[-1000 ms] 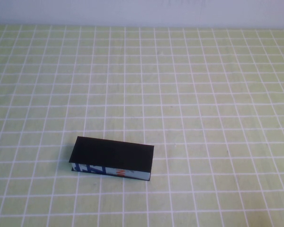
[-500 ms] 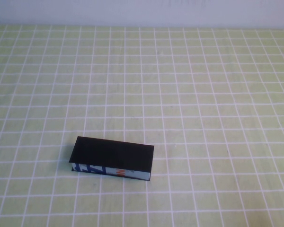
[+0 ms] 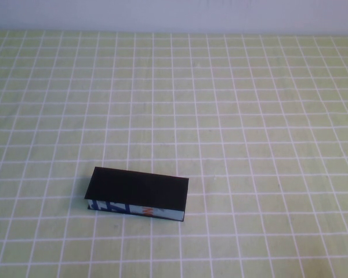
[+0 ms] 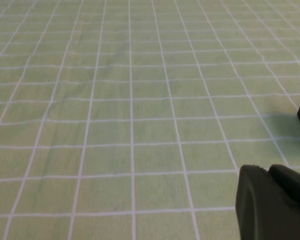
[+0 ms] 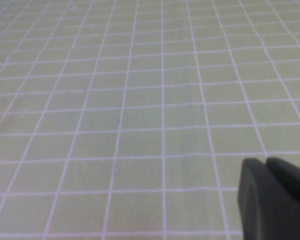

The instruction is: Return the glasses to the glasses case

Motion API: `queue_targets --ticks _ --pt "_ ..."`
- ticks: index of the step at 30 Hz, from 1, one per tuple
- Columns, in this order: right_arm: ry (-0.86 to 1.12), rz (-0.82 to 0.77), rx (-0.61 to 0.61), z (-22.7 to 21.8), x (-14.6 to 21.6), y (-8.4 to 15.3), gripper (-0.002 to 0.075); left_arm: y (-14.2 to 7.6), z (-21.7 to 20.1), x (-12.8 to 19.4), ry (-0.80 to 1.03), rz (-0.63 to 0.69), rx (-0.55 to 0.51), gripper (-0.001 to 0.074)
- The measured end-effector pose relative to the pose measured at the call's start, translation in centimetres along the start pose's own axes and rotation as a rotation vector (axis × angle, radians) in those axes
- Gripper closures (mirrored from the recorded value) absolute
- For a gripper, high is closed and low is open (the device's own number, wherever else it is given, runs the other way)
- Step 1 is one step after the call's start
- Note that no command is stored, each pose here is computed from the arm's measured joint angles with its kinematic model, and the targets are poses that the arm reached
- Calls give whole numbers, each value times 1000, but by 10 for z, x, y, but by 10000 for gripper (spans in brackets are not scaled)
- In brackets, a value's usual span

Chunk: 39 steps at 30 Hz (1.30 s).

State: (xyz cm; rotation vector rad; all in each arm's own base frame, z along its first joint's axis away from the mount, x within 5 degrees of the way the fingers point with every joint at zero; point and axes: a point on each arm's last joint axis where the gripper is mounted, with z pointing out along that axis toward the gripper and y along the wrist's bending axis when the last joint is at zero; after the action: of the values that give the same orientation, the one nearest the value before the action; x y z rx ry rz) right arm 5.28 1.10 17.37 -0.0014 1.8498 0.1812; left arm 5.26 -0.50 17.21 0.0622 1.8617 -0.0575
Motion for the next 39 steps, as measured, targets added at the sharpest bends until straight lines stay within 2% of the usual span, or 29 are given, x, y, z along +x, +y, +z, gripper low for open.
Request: queue_targets --ticks 39 --pt "0 0 0 0 0 0 737 0 0 2 24 3 -1 737"
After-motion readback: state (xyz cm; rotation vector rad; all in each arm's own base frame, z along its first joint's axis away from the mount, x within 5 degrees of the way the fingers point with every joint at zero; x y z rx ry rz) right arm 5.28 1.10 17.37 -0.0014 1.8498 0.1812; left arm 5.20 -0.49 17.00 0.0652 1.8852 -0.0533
